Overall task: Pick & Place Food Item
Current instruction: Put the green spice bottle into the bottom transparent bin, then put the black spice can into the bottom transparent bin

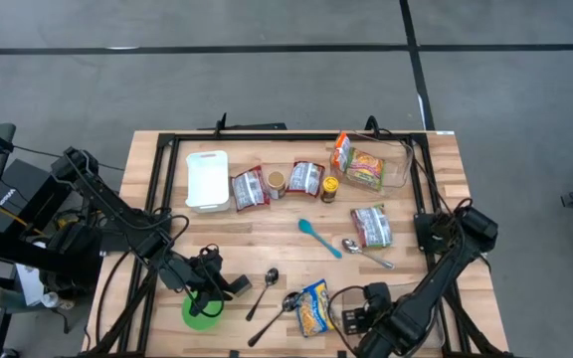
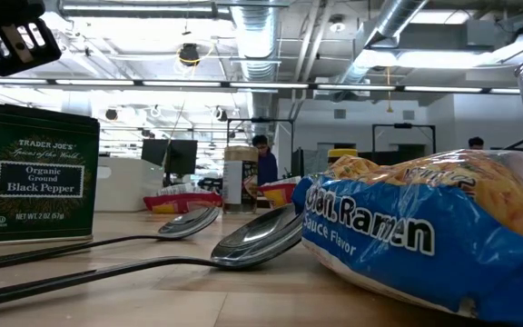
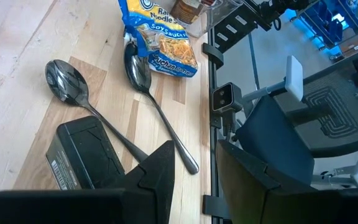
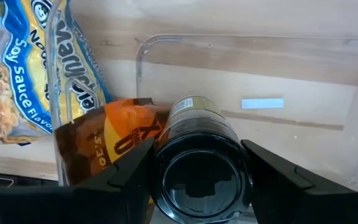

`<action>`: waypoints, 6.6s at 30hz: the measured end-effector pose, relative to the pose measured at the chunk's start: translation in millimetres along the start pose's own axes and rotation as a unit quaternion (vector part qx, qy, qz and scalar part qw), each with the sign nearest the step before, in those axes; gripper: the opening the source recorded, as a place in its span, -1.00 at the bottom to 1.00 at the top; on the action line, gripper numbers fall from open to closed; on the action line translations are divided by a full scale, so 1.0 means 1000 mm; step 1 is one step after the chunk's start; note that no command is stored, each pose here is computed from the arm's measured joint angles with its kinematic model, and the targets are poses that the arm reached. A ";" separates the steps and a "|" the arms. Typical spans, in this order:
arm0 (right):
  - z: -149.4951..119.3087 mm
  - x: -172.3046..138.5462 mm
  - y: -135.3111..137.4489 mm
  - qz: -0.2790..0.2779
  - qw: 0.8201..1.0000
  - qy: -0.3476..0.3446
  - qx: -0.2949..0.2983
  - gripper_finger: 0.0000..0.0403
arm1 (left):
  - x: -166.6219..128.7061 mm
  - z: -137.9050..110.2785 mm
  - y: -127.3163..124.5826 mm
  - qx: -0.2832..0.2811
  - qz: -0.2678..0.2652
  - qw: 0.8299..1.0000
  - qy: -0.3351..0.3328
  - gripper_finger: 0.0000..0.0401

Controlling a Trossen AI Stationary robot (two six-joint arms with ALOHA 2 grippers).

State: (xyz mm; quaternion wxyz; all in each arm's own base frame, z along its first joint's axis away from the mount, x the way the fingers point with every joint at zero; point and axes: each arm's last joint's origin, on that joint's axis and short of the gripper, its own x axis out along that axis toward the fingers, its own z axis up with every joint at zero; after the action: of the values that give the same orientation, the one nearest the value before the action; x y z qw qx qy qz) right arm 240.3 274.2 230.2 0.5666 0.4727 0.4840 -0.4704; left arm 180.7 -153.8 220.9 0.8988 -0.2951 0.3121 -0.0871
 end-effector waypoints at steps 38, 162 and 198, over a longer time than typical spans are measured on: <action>0.006 -0.027 0.001 -0.014 1.000 -0.004 -0.009 0.17 | 0.000 0.000 0.000 0.000 0.000 1.000 0.000 -0.44; 0.082 -0.086 0.058 0.126 0.926 -0.295 -0.201 -0.42 | 0.018 -0.004 -0.080 0.031 0.239 0.967 0.082 -1.00; 0.082 -0.086 0.059 0.127 0.926 -0.295 -0.201 -0.42 | 0.043 -0.004 -0.041 -0.028 0.316 0.938 0.138 0.06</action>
State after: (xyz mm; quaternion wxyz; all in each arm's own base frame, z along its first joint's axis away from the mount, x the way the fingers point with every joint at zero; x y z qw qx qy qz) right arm 299.3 206.2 326.8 0.8217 0.2461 0.3159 -0.4055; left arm 213.1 -204.0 220.6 0.8195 -0.1913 0.5128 0.1697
